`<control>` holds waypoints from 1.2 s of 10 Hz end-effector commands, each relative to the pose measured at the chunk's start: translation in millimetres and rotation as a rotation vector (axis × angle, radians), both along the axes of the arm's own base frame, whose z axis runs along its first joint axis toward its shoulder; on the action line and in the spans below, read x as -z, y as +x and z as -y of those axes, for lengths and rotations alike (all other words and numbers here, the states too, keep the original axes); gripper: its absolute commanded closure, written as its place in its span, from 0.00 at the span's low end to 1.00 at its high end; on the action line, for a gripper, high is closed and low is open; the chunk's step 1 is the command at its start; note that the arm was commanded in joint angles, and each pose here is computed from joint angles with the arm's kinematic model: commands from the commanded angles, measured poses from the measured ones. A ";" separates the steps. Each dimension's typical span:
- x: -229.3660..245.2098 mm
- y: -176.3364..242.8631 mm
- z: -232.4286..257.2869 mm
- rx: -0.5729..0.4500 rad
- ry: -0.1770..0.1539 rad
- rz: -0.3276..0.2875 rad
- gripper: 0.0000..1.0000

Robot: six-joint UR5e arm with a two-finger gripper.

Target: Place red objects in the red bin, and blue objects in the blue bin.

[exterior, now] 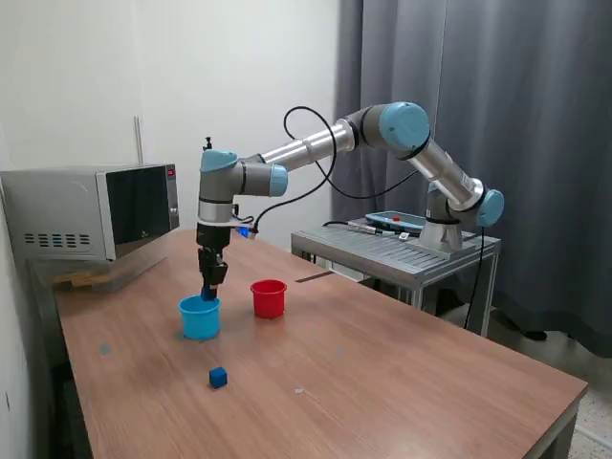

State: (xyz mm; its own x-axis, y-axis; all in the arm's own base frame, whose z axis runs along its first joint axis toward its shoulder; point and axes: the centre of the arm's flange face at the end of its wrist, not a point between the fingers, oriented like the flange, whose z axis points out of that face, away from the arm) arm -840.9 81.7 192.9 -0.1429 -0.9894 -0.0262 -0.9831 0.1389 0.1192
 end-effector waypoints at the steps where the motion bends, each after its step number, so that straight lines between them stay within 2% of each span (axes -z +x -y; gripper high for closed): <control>1: -0.6 -0.8 0.4 -0.005 0.001 -0.002 1.00; 2: 1.4 -0.4 -0.8 -0.003 0.000 0.000 1.00; 3: 3.4 0.3 0.7 -0.003 -0.001 0.003 0.00; 9: 4.4 0.2 12.4 -0.009 -0.003 0.006 0.00; 10: 5.5 -0.9 37.1 -0.034 -0.006 0.010 0.00; 11: 0.6 -3.6 83.5 -0.086 -0.007 0.001 0.00; 12: -11.9 -7.7 145.1 -0.161 -0.042 -0.034 0.00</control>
